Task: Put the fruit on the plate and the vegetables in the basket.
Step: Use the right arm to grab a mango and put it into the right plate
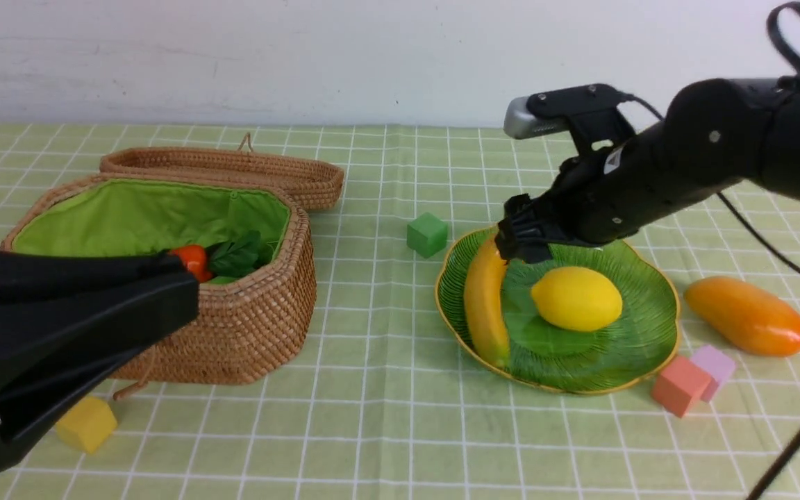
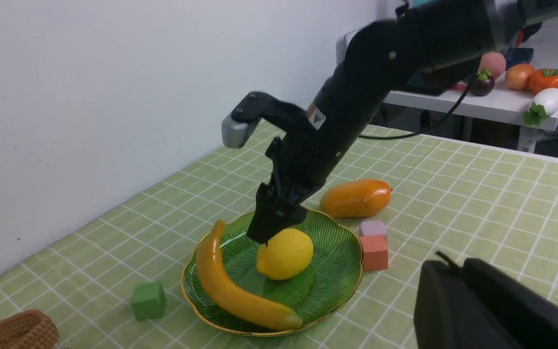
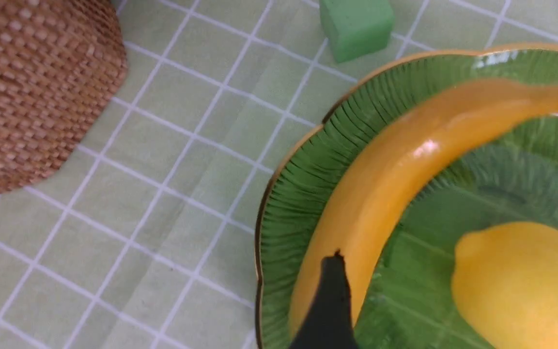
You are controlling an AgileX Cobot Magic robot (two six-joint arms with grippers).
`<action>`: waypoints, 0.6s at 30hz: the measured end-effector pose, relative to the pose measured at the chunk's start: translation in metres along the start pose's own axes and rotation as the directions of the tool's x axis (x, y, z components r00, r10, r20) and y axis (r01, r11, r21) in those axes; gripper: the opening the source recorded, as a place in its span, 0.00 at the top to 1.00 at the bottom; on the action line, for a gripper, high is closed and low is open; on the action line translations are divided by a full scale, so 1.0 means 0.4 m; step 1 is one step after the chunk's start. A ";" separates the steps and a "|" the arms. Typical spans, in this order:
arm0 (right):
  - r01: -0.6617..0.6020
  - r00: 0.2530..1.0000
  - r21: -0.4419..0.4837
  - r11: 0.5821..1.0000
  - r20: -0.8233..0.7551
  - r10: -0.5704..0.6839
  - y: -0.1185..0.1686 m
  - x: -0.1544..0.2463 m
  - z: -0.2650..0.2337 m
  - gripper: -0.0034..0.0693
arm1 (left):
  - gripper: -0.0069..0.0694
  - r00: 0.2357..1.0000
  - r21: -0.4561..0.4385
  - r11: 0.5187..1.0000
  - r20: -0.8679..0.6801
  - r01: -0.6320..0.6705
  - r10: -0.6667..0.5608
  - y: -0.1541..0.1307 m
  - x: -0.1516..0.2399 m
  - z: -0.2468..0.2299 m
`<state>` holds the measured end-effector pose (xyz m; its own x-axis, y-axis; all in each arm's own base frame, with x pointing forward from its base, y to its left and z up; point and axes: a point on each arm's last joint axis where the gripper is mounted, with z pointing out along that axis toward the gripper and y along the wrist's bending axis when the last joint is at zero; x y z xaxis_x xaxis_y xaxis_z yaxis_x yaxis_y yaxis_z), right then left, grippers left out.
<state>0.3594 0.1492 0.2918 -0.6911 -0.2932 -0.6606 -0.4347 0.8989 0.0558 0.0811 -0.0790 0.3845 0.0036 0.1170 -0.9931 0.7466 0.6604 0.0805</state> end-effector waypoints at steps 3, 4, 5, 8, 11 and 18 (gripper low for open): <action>0.074 0.995 0.099 0.992 -0.077 -0.067 -0.054 0.011 -0.083 0.35 | 0.87 1.000 0.020 1.000 -0.017 0.000 0.000 -0.004 0.004 0.000; 0.096 0.990 0.149 0.984 -0.121 -0.078 -0.087 0.020 -0.107 0.40 | 0.87 1.000 0.030 1.000 -0.026 0.000 0.000 -0.007 0.006 0.000; 0.105 0.982 0.197 0.975 -0.173 -0.071 -0.124 0.033 -0.126 0.44 | 0.87 0.999 0.043 0.999 -0.037 0.001 0.001 -0.010 0.008 0.000; 0.046 0.958 0.288 0.956 -0.283 0.039 -0.234 0.076 -0.151 0.51 | 0.87 0.998 0.077 0.997 -0.066 0.003 0.003 -0.018 0.015 -0.001; -0.084 0.939 0.297 0.951 -0.296 0.175 -0.320 0.111 -0.141 0.50 | 0.87 0.996 0.097 0.995 -0.084 0.003 0.005 -0.022 0.019 -0.002; -0.153 0.938 0.223 0.963 -0.273 0.213 -0.422 0.152 -0.063 0.24 | 0.87 0.996 0.102 0.995 -0.089 0.002 0.007 -0.023 0.020 -0.002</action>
<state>0.3761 -0.0284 0.2611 -0.8983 -0.1729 -0.4040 -0.1836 0.9829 -0.0124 0.0736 -0.0836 0.3757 -0.0508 0.1873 -0.9810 0.8107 0.5814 0.0690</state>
